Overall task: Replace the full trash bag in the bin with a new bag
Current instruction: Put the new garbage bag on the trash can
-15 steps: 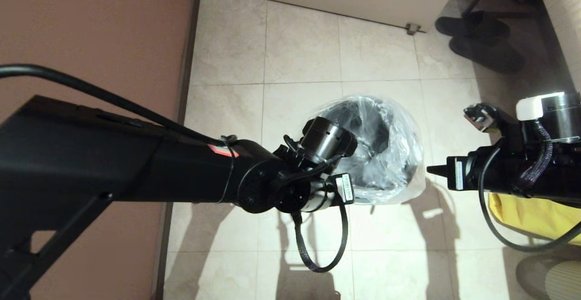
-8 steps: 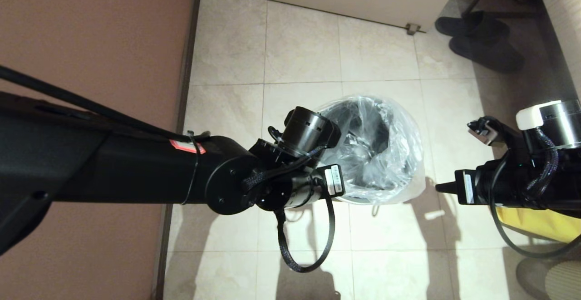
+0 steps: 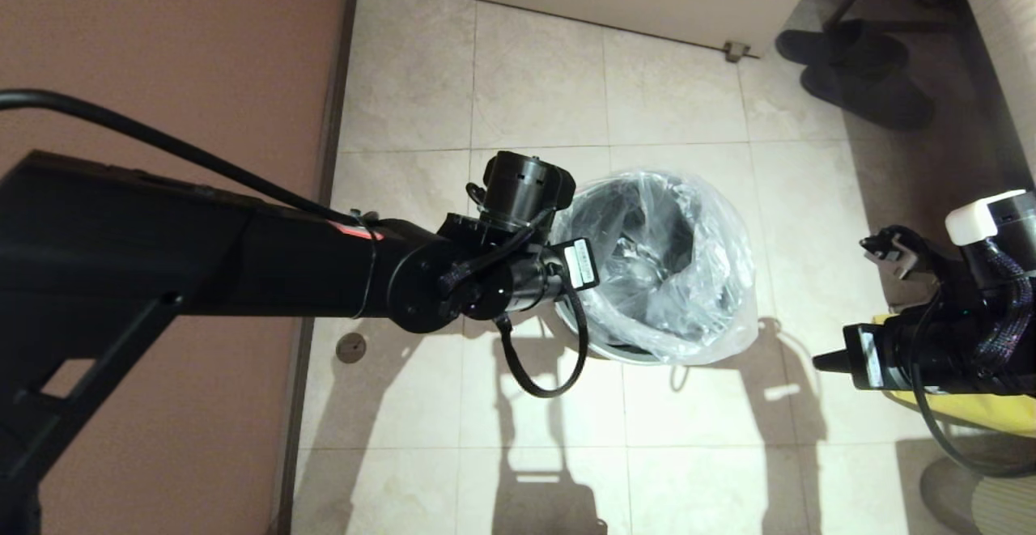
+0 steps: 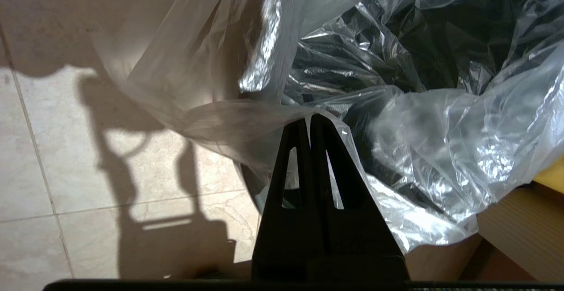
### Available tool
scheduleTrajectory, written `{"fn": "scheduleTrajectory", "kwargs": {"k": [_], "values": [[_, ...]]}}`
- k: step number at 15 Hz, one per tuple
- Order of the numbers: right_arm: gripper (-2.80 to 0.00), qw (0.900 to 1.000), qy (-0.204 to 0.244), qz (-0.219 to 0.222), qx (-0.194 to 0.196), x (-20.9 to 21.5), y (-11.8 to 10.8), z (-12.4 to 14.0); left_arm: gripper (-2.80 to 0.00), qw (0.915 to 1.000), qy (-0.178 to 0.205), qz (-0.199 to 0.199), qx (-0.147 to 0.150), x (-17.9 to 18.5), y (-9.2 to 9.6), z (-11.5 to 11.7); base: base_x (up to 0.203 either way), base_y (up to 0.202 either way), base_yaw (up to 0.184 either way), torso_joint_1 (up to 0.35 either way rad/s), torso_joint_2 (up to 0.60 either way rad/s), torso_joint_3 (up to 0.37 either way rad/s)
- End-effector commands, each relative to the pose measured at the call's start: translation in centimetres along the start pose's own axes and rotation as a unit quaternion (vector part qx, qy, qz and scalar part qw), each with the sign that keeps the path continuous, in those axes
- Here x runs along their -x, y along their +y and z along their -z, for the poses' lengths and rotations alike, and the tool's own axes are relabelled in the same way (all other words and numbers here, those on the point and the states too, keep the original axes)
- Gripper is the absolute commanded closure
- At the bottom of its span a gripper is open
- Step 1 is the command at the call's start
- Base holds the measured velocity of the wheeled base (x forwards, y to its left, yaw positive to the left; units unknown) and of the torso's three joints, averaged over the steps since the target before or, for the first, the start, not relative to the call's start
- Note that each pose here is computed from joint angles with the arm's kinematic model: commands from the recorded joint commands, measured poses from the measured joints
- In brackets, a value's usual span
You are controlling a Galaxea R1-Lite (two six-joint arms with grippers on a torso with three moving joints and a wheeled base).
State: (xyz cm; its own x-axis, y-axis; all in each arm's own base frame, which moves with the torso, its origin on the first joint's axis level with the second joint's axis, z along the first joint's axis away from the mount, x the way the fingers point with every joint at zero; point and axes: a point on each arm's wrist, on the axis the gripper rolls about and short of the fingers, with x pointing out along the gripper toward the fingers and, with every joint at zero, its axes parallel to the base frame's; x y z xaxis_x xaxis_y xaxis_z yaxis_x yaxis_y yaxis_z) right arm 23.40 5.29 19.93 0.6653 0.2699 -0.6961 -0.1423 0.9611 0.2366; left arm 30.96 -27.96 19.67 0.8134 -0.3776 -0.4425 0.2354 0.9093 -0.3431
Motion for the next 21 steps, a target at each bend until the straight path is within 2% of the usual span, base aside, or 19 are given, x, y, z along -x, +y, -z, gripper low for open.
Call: {"fn": "scheduleTrajectory", "kwargs": {"k": [1, 5, 7, 9, 13, 16, 21], "values": [[0.00, 1.000, -0.003, -0.001, 0.000, 0.3, 0.0, 0.0, 0.00, 1.0000, -0.003, 0.003, 0.001, -0.8, -0.4, 0.0, 0.000, 0.000, 0.000, 0.000, 0.00, 0.000], [0.00, 1.000, 0.003, 0.002, -0.003, 0.0, -0.1, 0.2, 0.00, 0.9991, -0.012, 0.041, -0.004, 1.9, -3.2, -1.1, 0.000, 0.000, 0.000, 0.000, 0.00, 0.000], [0.00, 1.000, 0.007, 0.003, -0.003, -0.2, -0.2, 0.4, 0.00, 0.9987, -0.014, 0.048, -0.005, 2.0, -4.0, -1.5, 0.000, 0.000, 0.000, 0.000, 0.00, 0.000], [0.00, 1.000, 0.005, 0.002, -0.003, -0.1, -0.1, 0.4, 0.00, 0.9993, -0.001, 0.035, -0.011, -0.1, -4.1, -0.6, 0.000, 0.000, 0.000, 0.000, 0.00, 0.000], [0.00, 1.000, 0.006, 0.002, -0.003, -0.3, -0.2, 0.3, 0.00, 0.9992, 0.027, 0.004, -0.028, -3.5, -2.9, 0.8, 0.000, 0.000, 0.000, 0.000, 0.00, 0.000], [0.00, 1.000, 0.008, 0.003, -0.003, -0.4, -0.2, 0.4, 0.00, 0.9951, 0.077, -0.014, -0.060, -3.7, -2.5, 1.5, 0.000, 0.000, 0.000, 0.000, 0.00, 0.000], [0.00, 1.000, 0.006, 0.004, -0.003, -0.1, -0.2, 0.4, 0.00, 0.9931, 0.101, 0.003, -0.059, -1.8, -3.0, -0.5, 0.000, 0.000, 0.000, 0.000, 0.00, 0.000]]}}
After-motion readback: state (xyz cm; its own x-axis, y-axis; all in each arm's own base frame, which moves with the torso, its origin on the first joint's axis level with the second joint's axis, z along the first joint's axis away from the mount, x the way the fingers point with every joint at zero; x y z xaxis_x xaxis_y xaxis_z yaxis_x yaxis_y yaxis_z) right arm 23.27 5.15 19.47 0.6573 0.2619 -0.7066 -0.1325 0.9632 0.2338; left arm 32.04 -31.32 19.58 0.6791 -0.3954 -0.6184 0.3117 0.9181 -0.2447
